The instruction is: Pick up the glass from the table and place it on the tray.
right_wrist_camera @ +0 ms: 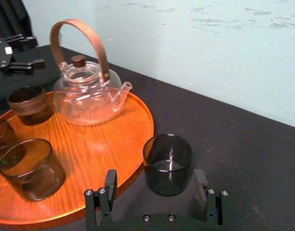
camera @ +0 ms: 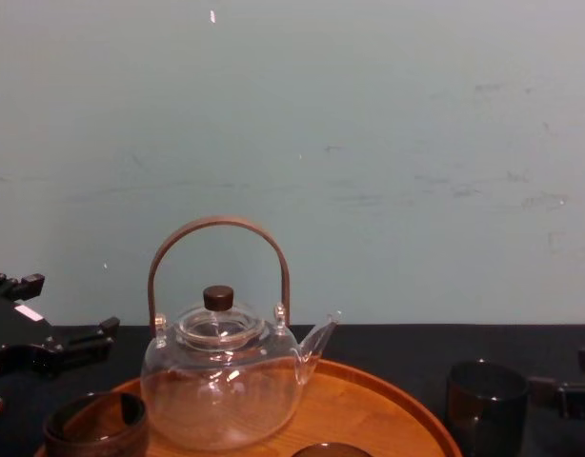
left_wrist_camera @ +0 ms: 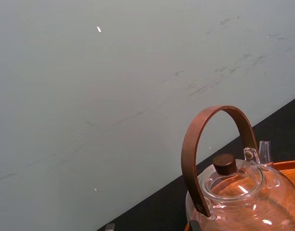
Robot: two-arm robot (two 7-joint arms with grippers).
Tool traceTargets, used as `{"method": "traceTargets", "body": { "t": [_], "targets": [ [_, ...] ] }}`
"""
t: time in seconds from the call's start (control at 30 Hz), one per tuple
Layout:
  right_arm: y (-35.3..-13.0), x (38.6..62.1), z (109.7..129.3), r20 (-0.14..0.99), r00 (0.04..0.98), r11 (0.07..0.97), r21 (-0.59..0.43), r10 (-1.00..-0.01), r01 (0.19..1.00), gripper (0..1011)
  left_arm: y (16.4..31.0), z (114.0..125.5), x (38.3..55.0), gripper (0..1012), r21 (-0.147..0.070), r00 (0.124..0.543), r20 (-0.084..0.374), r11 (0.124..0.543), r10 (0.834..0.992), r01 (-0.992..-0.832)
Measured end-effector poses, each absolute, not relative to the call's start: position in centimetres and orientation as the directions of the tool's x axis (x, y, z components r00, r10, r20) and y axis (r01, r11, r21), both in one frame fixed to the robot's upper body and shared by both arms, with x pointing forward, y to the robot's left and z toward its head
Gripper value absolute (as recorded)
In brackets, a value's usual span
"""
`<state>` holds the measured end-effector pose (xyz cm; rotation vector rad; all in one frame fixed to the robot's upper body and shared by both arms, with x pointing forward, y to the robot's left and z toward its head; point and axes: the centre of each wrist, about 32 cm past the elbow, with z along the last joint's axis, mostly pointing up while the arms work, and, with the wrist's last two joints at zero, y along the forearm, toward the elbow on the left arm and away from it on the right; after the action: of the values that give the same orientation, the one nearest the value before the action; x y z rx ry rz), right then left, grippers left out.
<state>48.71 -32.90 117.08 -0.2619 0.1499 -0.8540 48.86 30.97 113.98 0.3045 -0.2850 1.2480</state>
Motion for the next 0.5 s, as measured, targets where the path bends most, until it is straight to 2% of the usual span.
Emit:
{"method": "traceTargets", "body": {
  "t": [0.5],
  "targets": [
    [-32.0,51.2,116.5,-0.052,0.621,0.601,-0.323,-0.782,0.731,1002,31.0,114.0,48.9,1001,0.07,0.292,0.374,0.287,0.88,-0.955]
  ]
}}
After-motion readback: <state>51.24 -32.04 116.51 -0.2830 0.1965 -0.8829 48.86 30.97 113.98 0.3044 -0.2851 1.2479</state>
